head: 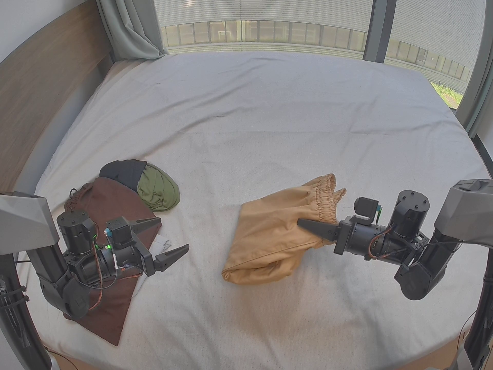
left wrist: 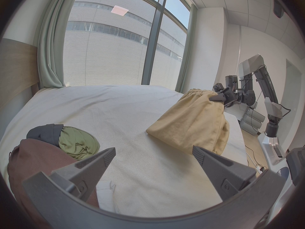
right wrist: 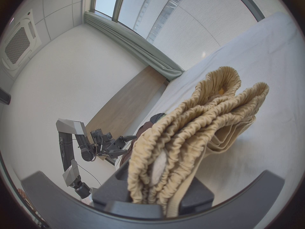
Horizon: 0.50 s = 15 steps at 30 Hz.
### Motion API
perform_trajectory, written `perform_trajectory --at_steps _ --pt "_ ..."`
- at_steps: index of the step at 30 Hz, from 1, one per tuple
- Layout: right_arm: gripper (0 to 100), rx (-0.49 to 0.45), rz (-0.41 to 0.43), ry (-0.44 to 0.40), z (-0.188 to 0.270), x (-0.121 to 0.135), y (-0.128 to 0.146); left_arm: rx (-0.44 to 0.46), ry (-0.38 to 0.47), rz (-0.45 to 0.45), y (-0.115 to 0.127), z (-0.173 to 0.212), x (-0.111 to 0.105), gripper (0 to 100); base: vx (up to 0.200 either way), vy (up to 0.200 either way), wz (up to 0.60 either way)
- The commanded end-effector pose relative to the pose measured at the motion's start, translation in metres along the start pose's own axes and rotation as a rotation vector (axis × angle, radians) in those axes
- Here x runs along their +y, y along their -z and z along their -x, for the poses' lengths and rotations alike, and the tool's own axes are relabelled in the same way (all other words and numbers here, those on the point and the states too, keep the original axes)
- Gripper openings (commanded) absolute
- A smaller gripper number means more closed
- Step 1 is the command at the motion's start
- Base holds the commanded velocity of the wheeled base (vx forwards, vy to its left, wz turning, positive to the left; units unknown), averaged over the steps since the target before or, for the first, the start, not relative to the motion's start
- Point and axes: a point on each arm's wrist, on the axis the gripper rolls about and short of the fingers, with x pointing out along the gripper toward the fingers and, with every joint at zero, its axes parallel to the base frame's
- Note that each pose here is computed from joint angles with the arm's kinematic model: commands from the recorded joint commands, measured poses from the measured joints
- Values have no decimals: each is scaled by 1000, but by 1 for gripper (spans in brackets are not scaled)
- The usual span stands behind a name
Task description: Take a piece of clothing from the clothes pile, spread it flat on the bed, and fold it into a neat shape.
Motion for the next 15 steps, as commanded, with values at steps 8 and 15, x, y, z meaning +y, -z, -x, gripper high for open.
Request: perform_trajectory --at_steps 8,15 --pt "0 -60 15 -44 -10 2 -21 0 -1 0 0 0 0 100 0 0 0" --pt "0 -121 31 -70 -19 -2 -41 1 0 1 0 1 0 100 0 0 0"
